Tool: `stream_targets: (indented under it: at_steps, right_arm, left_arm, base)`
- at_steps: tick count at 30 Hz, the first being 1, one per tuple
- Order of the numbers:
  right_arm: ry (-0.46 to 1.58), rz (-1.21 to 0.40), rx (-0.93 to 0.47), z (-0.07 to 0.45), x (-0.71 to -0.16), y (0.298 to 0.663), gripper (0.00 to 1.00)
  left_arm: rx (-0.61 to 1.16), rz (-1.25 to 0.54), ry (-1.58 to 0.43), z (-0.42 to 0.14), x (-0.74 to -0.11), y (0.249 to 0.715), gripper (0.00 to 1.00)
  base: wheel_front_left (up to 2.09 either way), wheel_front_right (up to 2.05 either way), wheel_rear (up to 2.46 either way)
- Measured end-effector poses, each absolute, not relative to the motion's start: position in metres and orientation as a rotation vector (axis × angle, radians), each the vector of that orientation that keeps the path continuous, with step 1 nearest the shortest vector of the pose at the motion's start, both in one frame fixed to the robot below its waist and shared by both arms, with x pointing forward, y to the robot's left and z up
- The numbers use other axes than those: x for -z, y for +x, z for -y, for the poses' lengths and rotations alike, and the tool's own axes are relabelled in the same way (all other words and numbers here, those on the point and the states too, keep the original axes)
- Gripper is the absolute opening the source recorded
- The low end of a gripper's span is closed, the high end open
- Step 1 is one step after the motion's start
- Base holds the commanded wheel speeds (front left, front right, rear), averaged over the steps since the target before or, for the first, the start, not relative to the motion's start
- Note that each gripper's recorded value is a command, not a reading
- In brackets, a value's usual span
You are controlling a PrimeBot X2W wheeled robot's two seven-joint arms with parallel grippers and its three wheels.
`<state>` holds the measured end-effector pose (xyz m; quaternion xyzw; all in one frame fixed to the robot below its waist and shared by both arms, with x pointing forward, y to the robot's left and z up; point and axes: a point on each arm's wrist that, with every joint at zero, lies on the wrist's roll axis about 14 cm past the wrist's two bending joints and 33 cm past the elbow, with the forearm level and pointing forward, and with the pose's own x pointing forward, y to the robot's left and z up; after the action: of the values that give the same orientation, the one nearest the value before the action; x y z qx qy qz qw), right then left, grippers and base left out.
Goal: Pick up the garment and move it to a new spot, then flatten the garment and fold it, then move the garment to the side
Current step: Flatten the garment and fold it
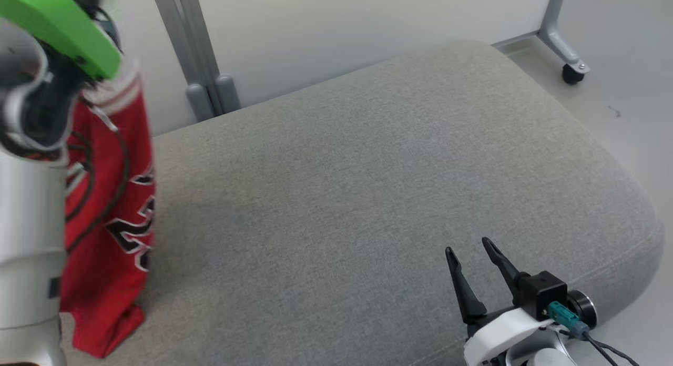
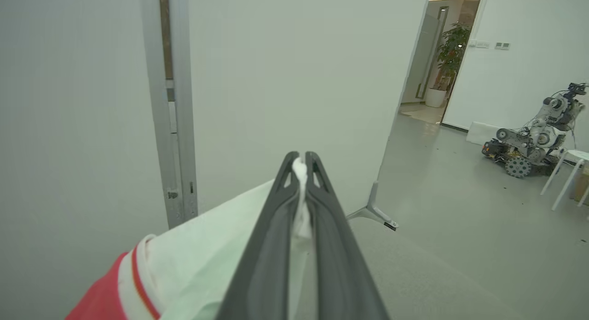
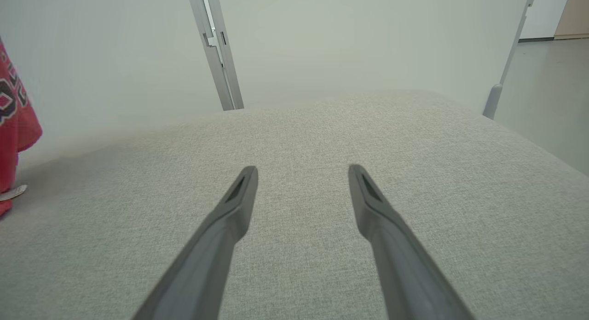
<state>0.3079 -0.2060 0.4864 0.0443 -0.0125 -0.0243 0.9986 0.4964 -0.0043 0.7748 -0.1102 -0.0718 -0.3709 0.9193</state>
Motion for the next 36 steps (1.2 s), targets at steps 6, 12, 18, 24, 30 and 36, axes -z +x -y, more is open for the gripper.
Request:
stream_targets:
  at_steps: [6, 12, 18, 24, 30, 36]
  right_arm:
    - [0.093, 0.040, 0.054, 0.209, -0.494, 0.316, 1.00]
    - [0.132, 0.012, 0.107, 0.223, -0.488, 0.324, 1.00]
    - [0.153, -0.039, 0.200, 0.246, -0.473, 0.314, 1.00]
    - [0.142, -0.092, 0.276, 0.262, -0.459, 0.294, 1.00]
    - [0.123, -0.084, 0.296, 0.268, -0.461, 0.283, 1.00]
    - [0.114, -0.084, 0.273, 0.262, -0.458, 0.280, 1.00]
  left_arm:
    - [0.923, -0.076, -0.282, 0.085, -0.687, 0.482, 0.00]
    - [1.149, -0.278, -0.267, 0.184, -0.607, 0.444, 0.00]
    - [1.281, -0.291, -0.178, 0.232, -0.569, 0.417, 1.00]
    - [1.397, -0.279, -0.198, 0.253, -0.561, 0.385, 1.00]
    - [1.340, -0.246, -0.291, 0.228, -0.565, 0.383, 1.00]
    - [1.043, -0.341, -0.359, 0.149, -0.520, 0.403, 1.00]
  base:
    - [0.00, 0.00, 0.00]
    - [0.00, 0.00, 0.00]
    - [0.00, 0.00, 0.00]
    - [0.00, 0.00, 0.00]
    - [0.00, 0.00, 0.00]
    - [0.00, 0.00, 0.00]
